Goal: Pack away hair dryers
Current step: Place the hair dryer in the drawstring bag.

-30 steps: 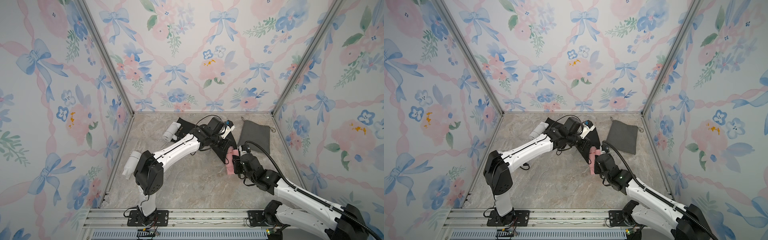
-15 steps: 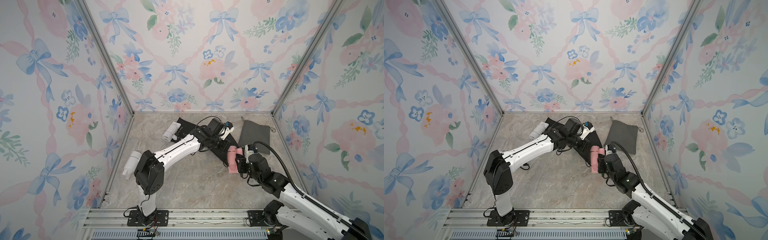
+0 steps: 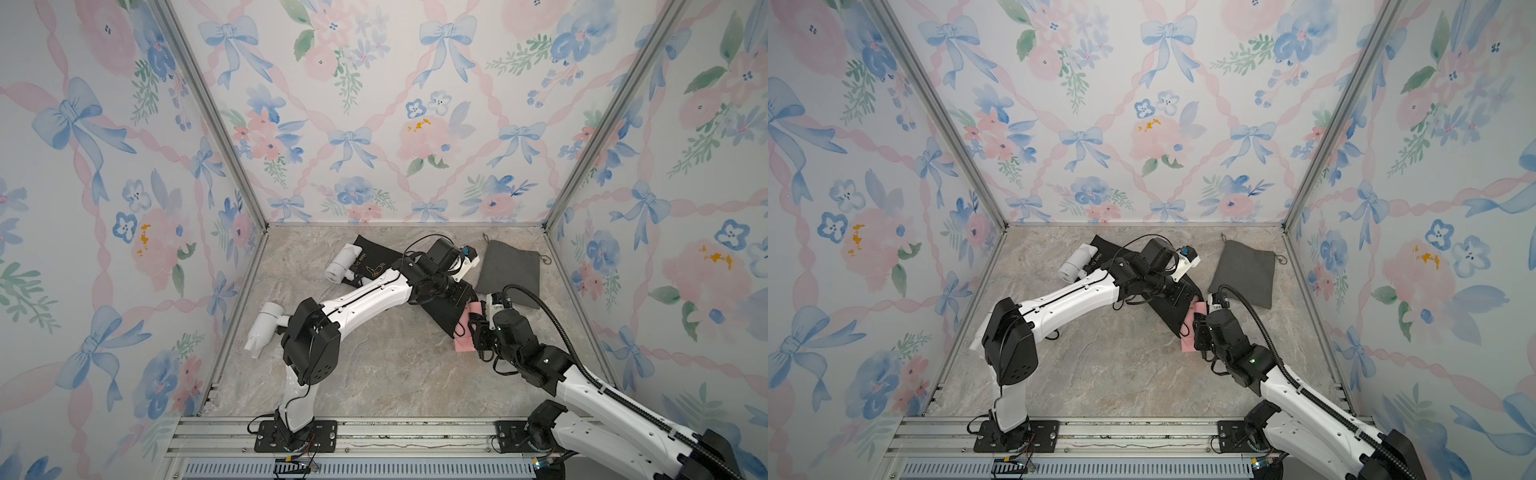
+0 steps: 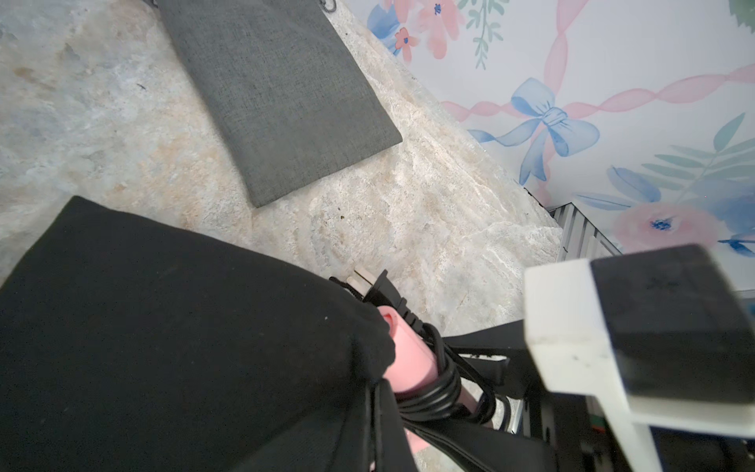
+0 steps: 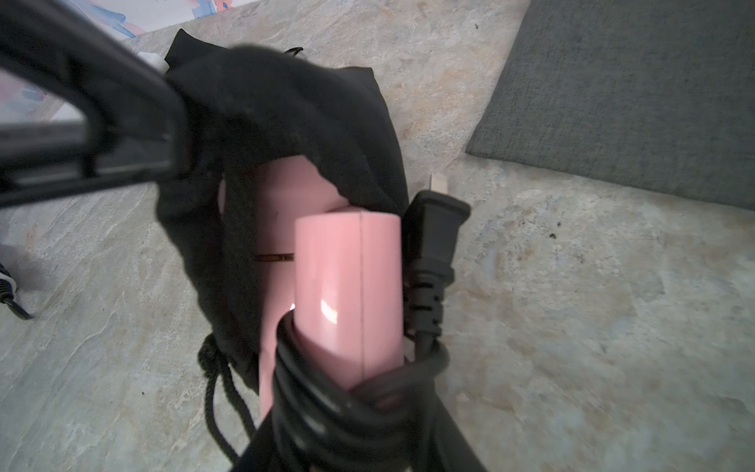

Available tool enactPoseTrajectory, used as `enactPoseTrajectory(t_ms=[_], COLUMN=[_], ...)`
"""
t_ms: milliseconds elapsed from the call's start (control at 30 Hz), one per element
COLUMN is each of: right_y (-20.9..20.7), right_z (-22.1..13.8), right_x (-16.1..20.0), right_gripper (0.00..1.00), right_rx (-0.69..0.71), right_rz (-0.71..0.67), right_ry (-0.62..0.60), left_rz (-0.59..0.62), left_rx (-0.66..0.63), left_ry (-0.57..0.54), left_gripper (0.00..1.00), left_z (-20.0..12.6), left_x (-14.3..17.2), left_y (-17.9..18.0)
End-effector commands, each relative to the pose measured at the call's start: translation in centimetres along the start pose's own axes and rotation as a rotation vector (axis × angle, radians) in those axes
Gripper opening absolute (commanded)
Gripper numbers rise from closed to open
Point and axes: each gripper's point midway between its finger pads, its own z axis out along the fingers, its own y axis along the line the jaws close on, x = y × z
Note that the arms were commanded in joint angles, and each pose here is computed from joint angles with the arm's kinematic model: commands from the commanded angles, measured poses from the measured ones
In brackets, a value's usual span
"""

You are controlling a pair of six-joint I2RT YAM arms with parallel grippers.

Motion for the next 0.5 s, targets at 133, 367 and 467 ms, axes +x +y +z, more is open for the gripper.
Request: enactPoseTrajectory(t_ms=[133,367,467], right_y=[0.9,1.2,1.3], right_z=[-0.7,-1.1,-0.8], right_x=[-0.4,0.4,0.9], right_gripper=[0.29,0.29,0.29], right_rx=[-0.01,-0.003,-0.004], right_rz=[0.001,-0.003,-0.003], right_ry=[-0.025,-0.024,-0.02], left_rz=[-0.006,-0.01,-0.009], left_rx=[0.006,0.003,0.009], left_ry=[0.001,-0.005,-0.01], left_gripper=[0.0,0.0,0.0], left_z=[1.0,1.3,1.2], left_x=[-0.4,-0.8,-1.1], left_y=[0.1,0.5,0.4])
